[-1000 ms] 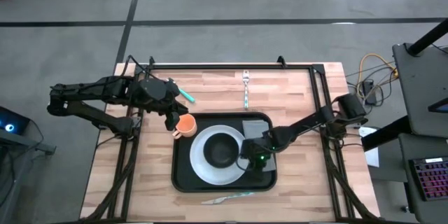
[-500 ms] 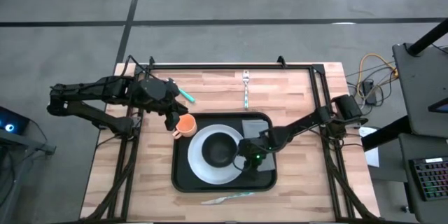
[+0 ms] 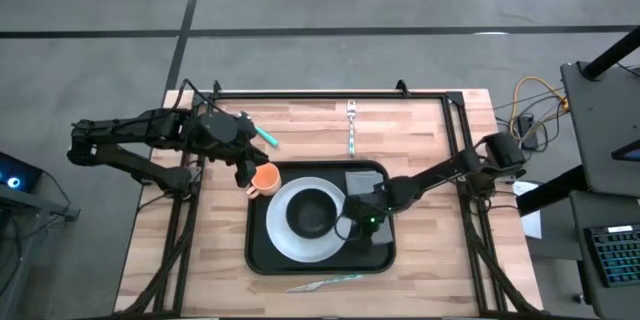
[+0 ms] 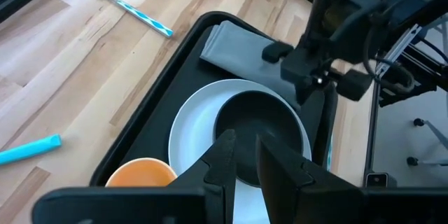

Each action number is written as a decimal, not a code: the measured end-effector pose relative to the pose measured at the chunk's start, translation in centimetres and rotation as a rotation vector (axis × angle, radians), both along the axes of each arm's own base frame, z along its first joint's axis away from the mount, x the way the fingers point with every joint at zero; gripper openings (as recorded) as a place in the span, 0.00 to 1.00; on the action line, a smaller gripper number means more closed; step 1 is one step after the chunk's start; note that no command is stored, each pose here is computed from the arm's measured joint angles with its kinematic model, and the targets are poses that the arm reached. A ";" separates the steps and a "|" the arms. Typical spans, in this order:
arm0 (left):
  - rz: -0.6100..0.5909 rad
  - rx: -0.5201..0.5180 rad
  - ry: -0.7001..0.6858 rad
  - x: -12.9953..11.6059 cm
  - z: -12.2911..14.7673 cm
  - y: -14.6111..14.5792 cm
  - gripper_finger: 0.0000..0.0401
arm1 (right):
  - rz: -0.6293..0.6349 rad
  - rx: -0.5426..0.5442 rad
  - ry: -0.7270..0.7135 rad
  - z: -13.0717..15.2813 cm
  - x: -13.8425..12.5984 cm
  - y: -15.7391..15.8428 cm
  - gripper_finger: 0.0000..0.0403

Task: Set up tray
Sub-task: Adjust the right gray napkin

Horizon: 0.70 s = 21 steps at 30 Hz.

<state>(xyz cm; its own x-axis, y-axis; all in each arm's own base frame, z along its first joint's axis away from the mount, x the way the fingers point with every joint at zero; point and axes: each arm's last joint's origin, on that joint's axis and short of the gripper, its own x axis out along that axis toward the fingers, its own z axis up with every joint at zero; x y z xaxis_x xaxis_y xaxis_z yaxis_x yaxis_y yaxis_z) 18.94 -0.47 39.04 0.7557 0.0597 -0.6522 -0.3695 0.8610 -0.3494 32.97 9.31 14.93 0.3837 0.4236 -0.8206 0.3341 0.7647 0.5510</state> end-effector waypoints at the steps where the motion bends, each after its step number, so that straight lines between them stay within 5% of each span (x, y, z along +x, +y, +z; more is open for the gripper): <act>1: 0.000 0.000 0.000 0.0 0.0 0.0 0.09 | -0.004 -0.017 -0.001 0.3 -0.2 -0.2 0.02; 11: -0.001 -0.001 0.000 0.0 0.0 0.0 0.09 | -0.064 -0.162 0.179 -0.5 -2.6 -1.6 0.02; 21: -0.006 -0.005 0.001 0.0 0.0 0.0 0.09 | -0.089 -0.106 0.188 -1.3 -3.0 -1.4 0.02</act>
